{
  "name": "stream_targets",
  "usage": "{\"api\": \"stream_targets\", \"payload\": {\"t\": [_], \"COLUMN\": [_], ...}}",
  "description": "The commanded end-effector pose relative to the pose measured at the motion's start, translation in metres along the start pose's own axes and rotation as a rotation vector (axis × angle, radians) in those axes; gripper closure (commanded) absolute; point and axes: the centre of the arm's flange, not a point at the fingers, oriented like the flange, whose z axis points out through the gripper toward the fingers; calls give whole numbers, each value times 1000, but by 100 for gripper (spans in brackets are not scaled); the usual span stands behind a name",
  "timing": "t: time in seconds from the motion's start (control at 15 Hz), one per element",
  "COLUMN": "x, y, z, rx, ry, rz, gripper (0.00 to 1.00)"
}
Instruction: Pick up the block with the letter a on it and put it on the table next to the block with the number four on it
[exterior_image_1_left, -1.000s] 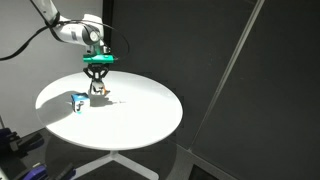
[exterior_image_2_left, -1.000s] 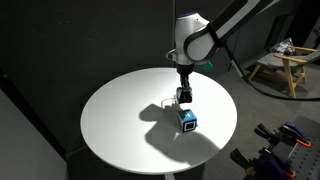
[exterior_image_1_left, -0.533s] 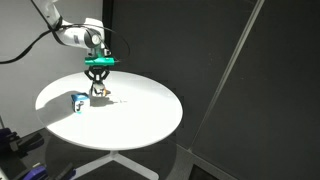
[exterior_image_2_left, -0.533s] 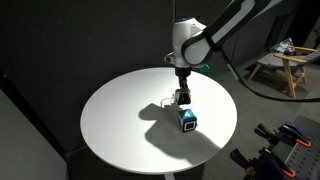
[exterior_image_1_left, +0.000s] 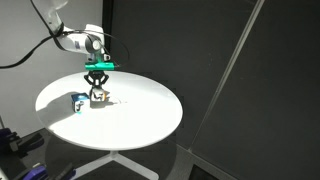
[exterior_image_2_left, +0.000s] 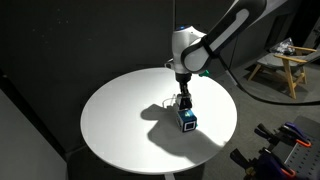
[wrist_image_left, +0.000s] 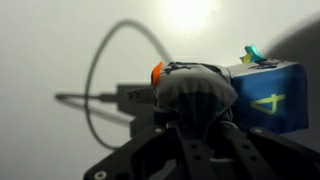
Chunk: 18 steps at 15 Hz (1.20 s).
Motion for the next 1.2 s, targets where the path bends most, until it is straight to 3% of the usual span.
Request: {"api": "stream_targets", "payload": {"t": [0.0,0.53,0.6,0.67,0.8,1.13], "x": [5,13,13,13,13,12], "y": [5,-3,-3,-3,-3,-4], "z": [1,1,1,2,2,2], "rx": [-16,-20,-21,-23,-27,-28], "ry": [-3,-2,-3,-7,-9,-9], "rz": [-20,-32,-33,-31,-35,-43], "gripper": [95,95,83,57,50,10]}}
